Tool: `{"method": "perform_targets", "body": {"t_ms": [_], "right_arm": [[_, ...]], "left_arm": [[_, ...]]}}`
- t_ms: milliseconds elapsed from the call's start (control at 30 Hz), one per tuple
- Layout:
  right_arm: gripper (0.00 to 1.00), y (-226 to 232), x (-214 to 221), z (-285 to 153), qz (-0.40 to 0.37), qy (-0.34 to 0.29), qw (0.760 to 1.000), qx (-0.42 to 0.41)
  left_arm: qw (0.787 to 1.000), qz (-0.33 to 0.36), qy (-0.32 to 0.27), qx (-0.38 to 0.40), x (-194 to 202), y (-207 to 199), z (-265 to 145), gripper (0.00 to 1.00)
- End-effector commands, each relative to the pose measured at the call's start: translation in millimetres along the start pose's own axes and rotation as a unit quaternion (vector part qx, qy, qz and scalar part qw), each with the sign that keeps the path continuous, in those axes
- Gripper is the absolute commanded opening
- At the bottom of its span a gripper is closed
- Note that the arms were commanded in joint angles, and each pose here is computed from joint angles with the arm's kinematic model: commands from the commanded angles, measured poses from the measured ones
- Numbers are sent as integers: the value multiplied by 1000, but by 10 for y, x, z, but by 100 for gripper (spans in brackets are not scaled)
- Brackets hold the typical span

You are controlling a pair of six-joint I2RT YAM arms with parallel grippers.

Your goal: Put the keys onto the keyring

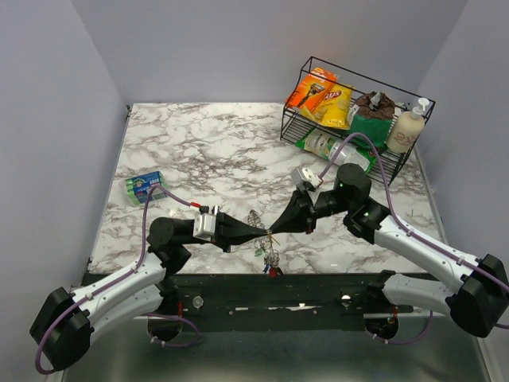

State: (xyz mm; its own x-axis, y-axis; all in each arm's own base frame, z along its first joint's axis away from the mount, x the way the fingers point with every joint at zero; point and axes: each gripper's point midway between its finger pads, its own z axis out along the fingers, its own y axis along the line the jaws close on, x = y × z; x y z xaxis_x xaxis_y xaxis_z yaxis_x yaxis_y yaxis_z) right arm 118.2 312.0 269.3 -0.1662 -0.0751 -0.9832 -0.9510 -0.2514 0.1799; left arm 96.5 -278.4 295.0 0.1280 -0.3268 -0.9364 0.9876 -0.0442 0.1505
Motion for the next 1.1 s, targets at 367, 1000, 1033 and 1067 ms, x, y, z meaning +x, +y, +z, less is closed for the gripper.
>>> {"method": "perform_targets", "body": {"t_ms": [367,1000,1033,1067], "right_arm": [[0,-110,-32,99,4,12,999,34],[36,-224,-115,-86,-18,5,989,146],[39,-248,-112,-110,-22,6,987,159],[42,-255,-123,-138,-33,7,985,167]], "left_arm": [[999,37,-24,6,-214,13,59,0],[998,48,-1,-33,-127,96,-11,0],[998,47,-1,-36,-124,103,-14,0],[998,50,-1,-38,-127,108,-19,0]]}}
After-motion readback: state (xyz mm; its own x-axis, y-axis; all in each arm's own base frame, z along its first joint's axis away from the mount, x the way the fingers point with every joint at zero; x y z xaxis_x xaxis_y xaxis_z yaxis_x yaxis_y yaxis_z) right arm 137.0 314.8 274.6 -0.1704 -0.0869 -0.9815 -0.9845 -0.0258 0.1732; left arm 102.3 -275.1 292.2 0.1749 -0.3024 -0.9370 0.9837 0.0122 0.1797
